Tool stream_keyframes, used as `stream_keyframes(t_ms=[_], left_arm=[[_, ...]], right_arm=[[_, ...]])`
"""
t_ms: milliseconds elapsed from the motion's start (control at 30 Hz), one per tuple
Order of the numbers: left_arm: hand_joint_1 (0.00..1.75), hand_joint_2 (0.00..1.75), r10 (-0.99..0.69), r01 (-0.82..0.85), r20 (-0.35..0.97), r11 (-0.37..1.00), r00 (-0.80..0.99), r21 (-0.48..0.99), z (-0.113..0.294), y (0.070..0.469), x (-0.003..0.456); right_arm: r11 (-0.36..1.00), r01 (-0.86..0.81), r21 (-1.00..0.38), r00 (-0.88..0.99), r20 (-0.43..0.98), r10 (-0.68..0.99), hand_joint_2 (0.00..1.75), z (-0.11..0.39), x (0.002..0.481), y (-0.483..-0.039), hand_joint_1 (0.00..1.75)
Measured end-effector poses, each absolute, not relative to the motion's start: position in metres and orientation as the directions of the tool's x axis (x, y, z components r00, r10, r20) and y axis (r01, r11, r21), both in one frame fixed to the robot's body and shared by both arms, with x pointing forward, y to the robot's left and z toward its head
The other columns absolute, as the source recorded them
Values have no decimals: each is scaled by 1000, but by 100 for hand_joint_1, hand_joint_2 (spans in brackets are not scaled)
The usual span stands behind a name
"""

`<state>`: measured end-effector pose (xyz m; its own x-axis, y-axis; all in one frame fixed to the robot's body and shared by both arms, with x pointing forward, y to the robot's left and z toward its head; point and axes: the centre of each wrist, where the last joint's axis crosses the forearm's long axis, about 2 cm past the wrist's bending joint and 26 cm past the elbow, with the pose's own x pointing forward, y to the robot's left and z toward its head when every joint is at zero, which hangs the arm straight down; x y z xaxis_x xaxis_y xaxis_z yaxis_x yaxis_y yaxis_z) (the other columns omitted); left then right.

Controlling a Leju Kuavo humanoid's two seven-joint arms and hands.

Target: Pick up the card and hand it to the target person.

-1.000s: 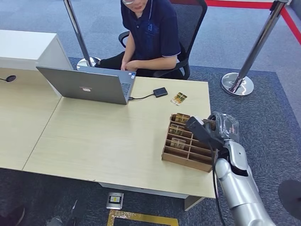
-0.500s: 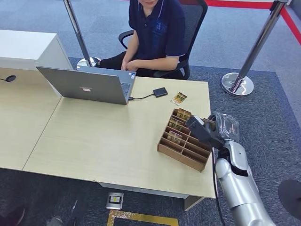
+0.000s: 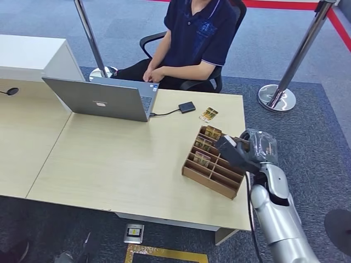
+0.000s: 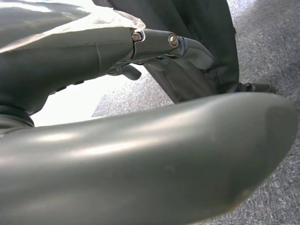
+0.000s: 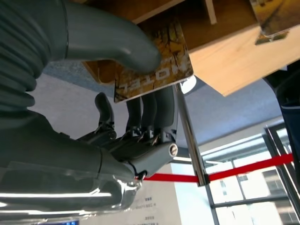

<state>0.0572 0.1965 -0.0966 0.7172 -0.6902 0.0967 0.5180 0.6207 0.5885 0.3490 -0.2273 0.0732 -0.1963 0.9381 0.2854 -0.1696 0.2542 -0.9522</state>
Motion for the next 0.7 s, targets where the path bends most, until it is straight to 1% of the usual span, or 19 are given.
stream_keyframes(t_ms=[100, 267, 467, 600, 700], left_arm=[[0, 0, -690, 518, 97, 621, 717, 589, -97, 197, 57], [0, 0, -687, 516, 96, 623, 720, 588, -97, 197, 57], [0, 0, -685, 515, 96, 625, 722, 587, -97, 196, 57], [0, 0, -685, 515, 96, 625, 722, 587, -97, 196, 57], [0, 0, -685, 515, 96, 625, 722, 587, -97, 196, 57]], right_arm=[[256, -160, -953, -209, 286, 935, 175, 75, 348, -225, 124], [257, -154, -954, -233, 287, 929, 175, 78, 344, -220, 129], [256, -151, -955, -240, 286, 928, 175, 81, 343, -217, 140], [262, -133, -956, -250, 288, 924, 175, 85, 344, -215, 155], [272, -109, -956, -264, 292, 919, 175, 91, 345, -212, 156]])
